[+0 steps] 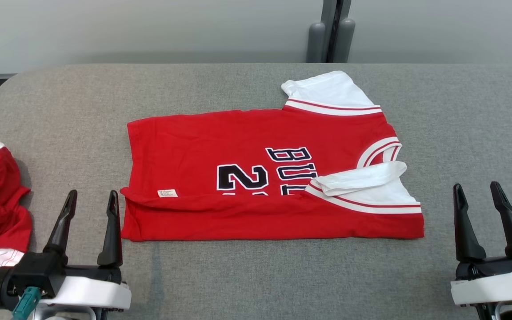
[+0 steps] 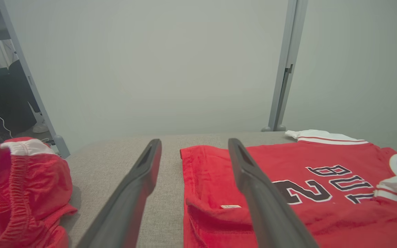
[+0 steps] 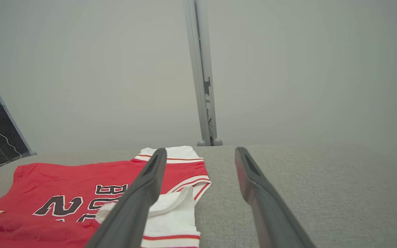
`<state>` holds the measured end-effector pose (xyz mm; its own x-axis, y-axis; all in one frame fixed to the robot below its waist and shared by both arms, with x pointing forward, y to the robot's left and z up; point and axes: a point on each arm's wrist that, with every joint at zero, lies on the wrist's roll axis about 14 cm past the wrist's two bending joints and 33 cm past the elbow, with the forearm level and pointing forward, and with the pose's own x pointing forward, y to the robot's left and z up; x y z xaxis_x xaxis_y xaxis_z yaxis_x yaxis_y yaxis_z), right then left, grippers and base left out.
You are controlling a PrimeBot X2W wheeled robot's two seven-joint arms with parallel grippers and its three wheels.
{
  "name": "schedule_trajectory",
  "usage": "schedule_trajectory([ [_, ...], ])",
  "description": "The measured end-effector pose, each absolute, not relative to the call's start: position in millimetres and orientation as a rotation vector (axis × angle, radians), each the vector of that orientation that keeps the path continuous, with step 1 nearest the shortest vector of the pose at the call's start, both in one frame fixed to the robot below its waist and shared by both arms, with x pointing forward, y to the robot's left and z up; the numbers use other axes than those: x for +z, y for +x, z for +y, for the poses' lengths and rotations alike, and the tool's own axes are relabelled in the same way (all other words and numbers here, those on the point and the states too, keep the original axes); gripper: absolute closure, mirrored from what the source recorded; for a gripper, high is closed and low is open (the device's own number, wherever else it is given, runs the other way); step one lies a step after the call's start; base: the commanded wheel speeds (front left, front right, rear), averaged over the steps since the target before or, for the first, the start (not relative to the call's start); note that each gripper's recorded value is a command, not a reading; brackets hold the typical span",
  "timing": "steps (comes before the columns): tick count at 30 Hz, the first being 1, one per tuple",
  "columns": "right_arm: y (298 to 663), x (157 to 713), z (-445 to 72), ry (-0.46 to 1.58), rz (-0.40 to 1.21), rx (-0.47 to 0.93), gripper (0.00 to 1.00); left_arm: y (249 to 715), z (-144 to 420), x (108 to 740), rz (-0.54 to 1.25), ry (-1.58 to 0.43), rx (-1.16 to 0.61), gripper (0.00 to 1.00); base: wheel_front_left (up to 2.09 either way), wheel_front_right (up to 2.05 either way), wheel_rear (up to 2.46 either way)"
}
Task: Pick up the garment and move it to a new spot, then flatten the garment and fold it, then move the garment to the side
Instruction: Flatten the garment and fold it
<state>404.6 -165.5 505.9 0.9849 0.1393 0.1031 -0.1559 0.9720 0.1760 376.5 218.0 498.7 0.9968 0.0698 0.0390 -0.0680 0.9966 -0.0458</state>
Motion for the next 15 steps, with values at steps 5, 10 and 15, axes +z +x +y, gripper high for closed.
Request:
schedule_trajectory([
  [5, 400.7, 504.3, -166.9, 0.184, -0.084, 0.142, 0.00, 371.9, 218.2, 495.3, -0.030, -0.043, 0.070, 0.00, 0.00, 0.00, 0.00],
  [10, 399.0, 503.0, -166.7, 0.183, -0.079, 0.143, 0.00, 370.3, 220.0, 494.4, -0.028, -0.045, 0.075, 0.00, 0.00, 0.00, 0.00],
  [15, 399.2, 501.6, -166.6, 0.182, -0.075, 0.143, 0.00, 369.7, 221.1, 491.4, -0.019, -0.041, 0.075, 0.00, 0.00, 0.00, 0.00],
])
